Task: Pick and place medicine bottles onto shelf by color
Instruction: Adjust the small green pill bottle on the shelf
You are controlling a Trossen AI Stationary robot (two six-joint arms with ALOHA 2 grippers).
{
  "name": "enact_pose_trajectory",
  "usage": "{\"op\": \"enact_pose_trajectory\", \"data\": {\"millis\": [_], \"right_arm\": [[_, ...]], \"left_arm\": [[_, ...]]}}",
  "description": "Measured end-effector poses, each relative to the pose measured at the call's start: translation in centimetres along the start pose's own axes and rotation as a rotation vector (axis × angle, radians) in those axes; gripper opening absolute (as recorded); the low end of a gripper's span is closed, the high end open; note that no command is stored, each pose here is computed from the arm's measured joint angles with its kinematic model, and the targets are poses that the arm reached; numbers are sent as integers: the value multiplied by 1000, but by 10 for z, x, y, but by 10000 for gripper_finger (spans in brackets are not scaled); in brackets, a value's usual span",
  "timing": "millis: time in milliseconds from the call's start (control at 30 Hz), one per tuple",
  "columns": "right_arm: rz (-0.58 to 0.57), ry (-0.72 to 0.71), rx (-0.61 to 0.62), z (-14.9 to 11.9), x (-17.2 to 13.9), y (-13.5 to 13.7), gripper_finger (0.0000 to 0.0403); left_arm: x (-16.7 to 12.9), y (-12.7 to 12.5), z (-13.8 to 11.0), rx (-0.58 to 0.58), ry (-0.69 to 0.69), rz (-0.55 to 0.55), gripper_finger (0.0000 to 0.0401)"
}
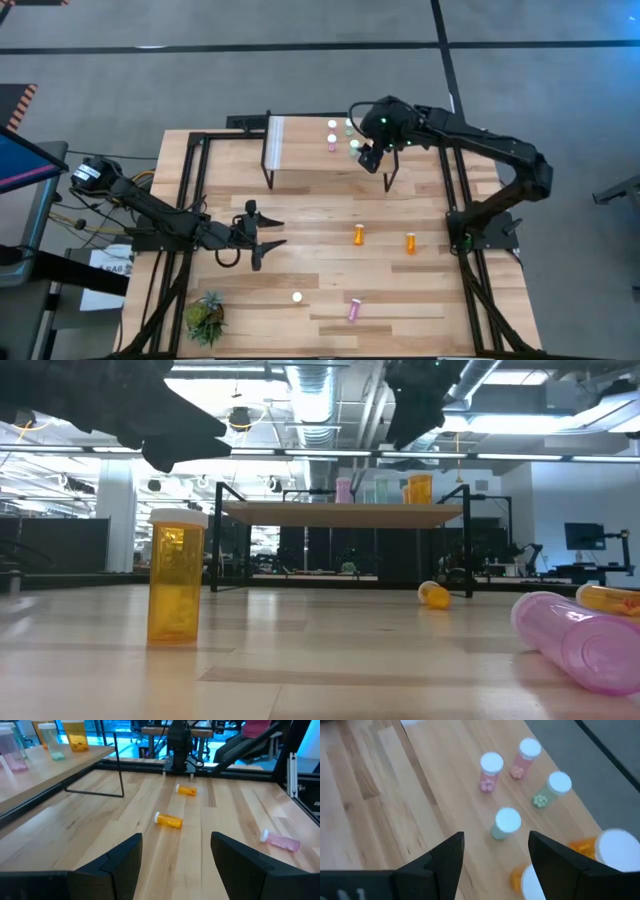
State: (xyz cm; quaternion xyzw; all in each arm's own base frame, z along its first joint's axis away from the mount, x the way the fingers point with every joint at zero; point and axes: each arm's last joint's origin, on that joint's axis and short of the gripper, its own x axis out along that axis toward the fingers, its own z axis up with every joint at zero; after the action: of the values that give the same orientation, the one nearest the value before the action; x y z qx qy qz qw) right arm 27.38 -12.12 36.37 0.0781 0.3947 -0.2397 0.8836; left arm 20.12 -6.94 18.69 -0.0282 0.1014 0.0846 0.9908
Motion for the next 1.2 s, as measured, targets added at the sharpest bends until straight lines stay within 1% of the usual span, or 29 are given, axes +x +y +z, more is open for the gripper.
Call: {"op": "enact_pose_trajectory", "data": {"millis": [267, 333, 467, 800, 1000, 1200], "right_arm": [[-1, 25, -35, 4, 26, 2, 244], [-6, 49, -30, 3, 36, 1, 244], [-16, 66, -16, 3, 44, -4, 244], [-39, 38, 13, 5, 43, -15, 244], [-39, 71, 8, 3, 51, -15, 244], [-40, 44, 10, 6, 51, -15, 244]], "left_arm": [[0, 0, 0, 6, -3, 4, 225], [0, 0, 0, 6, -3, 4, 225], [0, 0, 0, 8, -1, 3, 225], [0, 0, 0, 12, 4, 1, 225], [0, 0, -1, 11, 5, 0, 225], [0, 0, -1, 11, 5, 0, 225]]}}
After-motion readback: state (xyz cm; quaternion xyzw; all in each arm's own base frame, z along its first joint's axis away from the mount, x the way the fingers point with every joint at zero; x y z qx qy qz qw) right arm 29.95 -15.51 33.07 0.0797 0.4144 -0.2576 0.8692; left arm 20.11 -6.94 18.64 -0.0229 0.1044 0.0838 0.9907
